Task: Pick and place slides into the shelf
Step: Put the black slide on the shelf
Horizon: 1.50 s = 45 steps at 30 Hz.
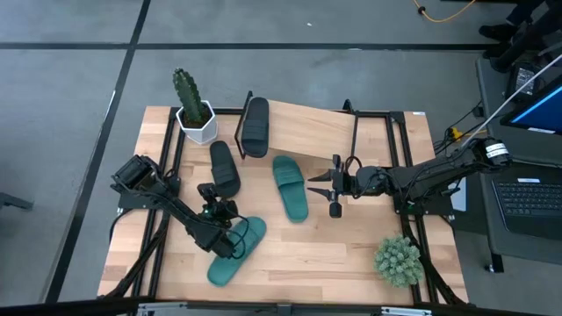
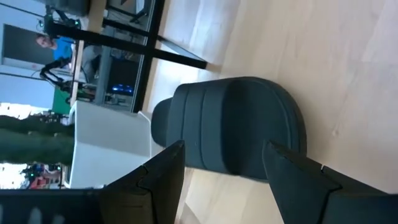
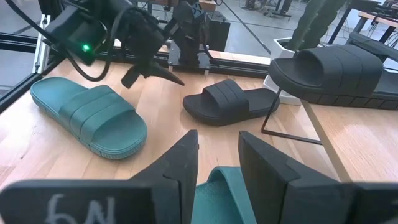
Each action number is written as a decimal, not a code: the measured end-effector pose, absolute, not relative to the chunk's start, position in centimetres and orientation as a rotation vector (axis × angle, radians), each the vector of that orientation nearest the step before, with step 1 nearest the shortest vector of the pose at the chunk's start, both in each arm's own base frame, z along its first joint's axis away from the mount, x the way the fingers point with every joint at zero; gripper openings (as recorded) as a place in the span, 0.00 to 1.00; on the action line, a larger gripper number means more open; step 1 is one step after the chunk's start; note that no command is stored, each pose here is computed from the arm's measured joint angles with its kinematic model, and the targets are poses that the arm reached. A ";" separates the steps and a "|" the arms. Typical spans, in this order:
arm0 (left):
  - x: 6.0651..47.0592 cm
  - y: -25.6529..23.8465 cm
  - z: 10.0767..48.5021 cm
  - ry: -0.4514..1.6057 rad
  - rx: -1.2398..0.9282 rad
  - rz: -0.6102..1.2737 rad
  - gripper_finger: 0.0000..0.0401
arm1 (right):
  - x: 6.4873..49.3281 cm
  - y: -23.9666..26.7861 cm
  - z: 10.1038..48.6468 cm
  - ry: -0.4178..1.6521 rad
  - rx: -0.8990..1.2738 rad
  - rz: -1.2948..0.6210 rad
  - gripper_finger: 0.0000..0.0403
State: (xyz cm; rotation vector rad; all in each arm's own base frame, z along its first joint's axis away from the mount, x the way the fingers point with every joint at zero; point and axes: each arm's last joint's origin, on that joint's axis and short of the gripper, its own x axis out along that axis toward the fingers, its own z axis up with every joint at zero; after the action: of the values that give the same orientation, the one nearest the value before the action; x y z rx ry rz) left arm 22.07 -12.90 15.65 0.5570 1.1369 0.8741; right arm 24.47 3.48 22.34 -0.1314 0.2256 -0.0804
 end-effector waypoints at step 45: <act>23.9 -5.3 12.0 1.264 0.546 0.958 0.51 | 24.5 3.5 22.3 0.230 -0.137 -0.080 0.29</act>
State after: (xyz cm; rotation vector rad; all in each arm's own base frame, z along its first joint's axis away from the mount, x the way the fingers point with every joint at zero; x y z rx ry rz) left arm 23.86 -5.30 12.00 0.5464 1.2640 0.9575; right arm 24.47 3.47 22.30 -0.1372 0.2299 -0.0799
